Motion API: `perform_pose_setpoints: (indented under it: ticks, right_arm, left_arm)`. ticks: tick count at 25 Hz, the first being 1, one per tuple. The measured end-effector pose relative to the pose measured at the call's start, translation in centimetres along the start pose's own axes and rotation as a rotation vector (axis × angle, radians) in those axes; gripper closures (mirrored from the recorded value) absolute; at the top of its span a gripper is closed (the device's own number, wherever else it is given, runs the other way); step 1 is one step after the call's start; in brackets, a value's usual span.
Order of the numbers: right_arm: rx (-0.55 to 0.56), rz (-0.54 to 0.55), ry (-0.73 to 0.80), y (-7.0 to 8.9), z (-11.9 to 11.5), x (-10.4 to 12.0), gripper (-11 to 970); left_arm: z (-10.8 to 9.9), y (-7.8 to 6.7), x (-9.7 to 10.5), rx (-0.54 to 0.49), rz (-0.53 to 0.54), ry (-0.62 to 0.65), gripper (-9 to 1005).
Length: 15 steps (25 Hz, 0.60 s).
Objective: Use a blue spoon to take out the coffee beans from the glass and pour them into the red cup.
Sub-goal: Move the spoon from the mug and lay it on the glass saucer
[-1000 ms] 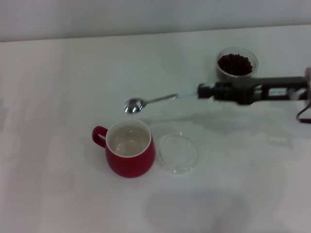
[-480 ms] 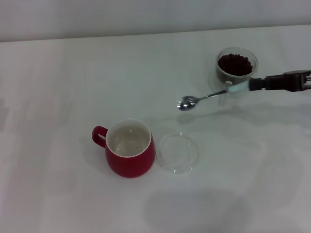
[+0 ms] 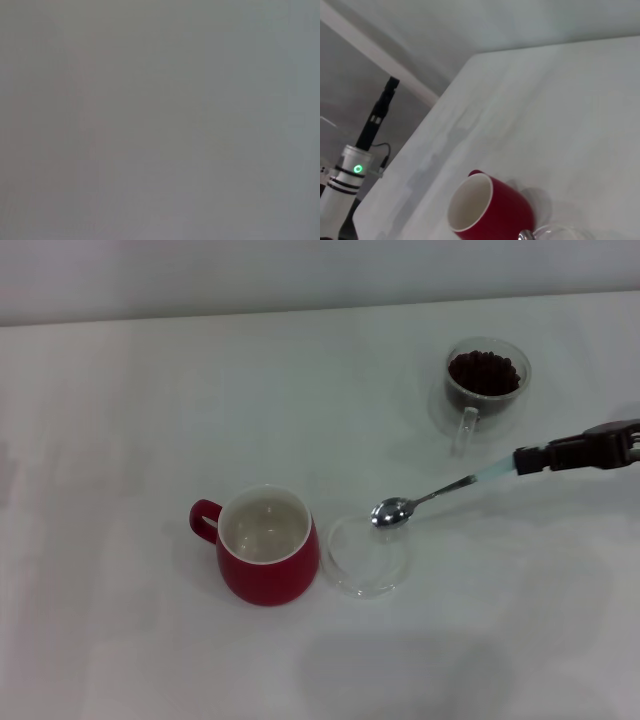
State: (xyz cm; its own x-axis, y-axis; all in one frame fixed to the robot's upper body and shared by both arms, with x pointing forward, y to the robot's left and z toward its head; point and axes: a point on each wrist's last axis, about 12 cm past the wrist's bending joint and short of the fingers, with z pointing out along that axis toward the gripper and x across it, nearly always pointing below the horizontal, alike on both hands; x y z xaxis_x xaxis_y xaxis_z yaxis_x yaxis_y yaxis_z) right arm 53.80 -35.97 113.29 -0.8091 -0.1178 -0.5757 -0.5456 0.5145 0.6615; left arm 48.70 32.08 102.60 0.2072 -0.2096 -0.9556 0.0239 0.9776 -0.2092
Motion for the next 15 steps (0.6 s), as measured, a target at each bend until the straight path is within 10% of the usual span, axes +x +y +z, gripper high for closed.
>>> perform_pose_setpoints:
  ticks: [15]
  right_arm:
    - [0.059, -0.006, 0.086, -0.4, 3.1, 0.4, 776]
  left_arm:
    - [0.0, 0.0, 0.0, 0.000, 0.004, -0.001, 103]
